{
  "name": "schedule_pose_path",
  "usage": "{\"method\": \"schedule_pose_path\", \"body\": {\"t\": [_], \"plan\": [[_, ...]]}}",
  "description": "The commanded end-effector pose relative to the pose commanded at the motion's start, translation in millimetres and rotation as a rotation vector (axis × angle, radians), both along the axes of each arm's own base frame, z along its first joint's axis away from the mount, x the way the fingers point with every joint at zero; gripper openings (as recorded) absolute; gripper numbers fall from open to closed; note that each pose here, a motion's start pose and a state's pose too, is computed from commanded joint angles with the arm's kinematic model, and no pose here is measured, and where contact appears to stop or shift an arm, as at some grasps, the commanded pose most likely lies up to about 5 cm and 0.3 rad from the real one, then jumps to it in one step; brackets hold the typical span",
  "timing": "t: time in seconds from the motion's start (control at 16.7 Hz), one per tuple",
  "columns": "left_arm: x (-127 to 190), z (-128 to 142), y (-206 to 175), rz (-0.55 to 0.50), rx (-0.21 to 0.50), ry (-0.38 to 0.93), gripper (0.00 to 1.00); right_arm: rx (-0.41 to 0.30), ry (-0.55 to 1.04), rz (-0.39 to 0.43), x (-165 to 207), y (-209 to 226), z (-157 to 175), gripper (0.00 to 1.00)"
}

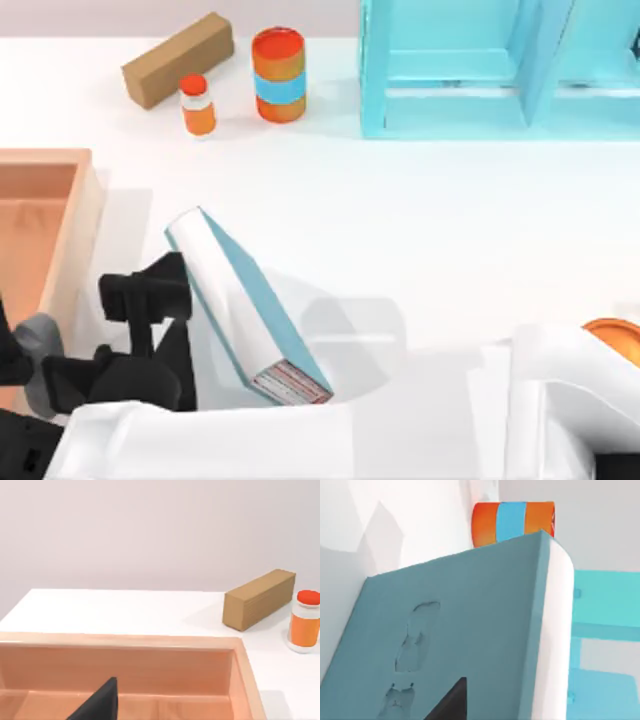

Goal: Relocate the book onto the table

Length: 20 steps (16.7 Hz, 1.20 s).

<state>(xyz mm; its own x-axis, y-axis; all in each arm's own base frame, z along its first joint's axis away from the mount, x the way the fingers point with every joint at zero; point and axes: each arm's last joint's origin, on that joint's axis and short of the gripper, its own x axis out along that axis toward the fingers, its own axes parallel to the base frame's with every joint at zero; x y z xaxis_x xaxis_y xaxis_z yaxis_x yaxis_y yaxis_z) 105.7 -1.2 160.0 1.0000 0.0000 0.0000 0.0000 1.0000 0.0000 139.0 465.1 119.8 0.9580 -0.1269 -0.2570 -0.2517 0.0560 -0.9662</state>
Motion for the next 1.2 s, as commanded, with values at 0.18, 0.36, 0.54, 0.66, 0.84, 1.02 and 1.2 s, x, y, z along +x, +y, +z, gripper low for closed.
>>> {"method": "schedule_pose_path", "body": {"t": [0.18,0.36,0.54,0.66,0.84,1.02,1.2], "plan": [[0.0,0.0,0.0,0.000,0.000,0.000,1.00,0.000,0.000,0.000,0.0,0.0,0.0,1.00],[0.0,0.0,0.0,0.000,0.000,0.000,1.00,0.000,0.000,0.000,0.0,0.0,0.0,1.00],[0.0,0.0,0.0,0.000,0.000,0.000,1.00,0.008,-0.002,0.008,-4.4,0.3,3.9,1.00],[0.0,0.0,0.0,0.000,0.000,0.000,1.00,0.012,-0.003,0.029,-18.1,5.1,2.5,1.00],[0.0,0.0,0.0,0.000,0.000,0.000,1.00,0.028,0.000,0.088,-61.8,16.4,-2.5,1.00],[0.0,0.0,0.0,0.000,0.000,0.000,1.00,0.047,0.007,0.139,-114.0,21.0,-8.0,1.00],[0.0,0.0,0.0,0.000,0.000,0.000,1.00,0.026,0.012,0.153,-153.4,14.6,-9.1,1.00]]}}
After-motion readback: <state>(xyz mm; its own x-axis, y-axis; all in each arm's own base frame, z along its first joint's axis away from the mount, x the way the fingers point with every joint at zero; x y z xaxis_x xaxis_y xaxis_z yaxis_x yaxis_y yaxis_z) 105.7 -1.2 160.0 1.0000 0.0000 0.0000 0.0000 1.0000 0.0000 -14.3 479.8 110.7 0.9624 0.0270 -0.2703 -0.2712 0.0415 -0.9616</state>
